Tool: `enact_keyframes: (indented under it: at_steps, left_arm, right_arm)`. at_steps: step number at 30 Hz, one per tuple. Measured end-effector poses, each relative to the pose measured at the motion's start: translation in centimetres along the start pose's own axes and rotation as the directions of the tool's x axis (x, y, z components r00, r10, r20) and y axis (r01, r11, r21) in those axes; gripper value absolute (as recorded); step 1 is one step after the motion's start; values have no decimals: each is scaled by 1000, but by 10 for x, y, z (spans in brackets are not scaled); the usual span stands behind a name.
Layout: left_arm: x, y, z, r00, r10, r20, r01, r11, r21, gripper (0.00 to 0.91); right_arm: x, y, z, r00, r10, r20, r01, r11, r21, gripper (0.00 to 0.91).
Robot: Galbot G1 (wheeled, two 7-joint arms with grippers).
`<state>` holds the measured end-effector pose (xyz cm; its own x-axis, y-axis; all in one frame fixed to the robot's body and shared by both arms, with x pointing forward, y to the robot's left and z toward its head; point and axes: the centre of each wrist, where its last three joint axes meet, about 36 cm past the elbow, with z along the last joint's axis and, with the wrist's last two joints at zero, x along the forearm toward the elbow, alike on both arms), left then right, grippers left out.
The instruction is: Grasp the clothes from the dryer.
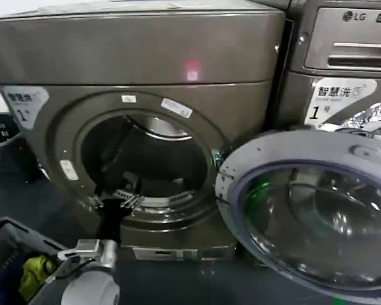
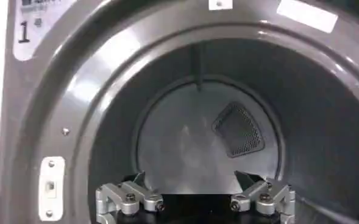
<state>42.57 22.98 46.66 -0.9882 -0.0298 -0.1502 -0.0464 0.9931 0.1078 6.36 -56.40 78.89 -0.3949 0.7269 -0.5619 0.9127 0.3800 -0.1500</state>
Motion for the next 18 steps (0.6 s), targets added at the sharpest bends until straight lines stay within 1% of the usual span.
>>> enact_keyframes:
  at_steps: [2, 5, 9, 11, 13, 15, 18]
  left_arm:
    - [-21, 2, 7, 1000, 16, -14, -16, 1000, -17, 907]
    - [-58, 7, 12, 998, 52, -37, -54, 997, -55, 907]
    - [-109, 17, 15, 989, 126, -80, -135, 982, -131, 907]
    - [-137, 25, 15, 979, 175, -102, -192, 963, -188, 907]
    - [-164, 33, 14, 965, 230, -125, -256, 932, -258, 907]
    - [-190, 41, 14, 942, 292, -164, -331, 884, -329, 907]
    - [-224, 51, 14, 888, 397, -231, -459, 782, -421, 907]
  right_arm:
    - [0, 0, 1, 1000, 3, -7, -3, 1000, 8, 907]
    - [1, 1, 2, 1000, 8, -15, -7, 1000, 15, 907]
    - [2, 2, 3, 1000, 12, -16, -11, 1000, 15, 907]
    - [3, 2, 4, 1000, 14, -19, -13, 1000, 16, 907]
    - [4, 2, 5, 1000, 16, -21, -16, 1000, 17, 907]
    - [4, 2, 7, 1000, 16, -24, -16, 1000, 17, 907]
    - [5, 4, 9, 1000, 14, -25, -14, 1000, 15, 907]
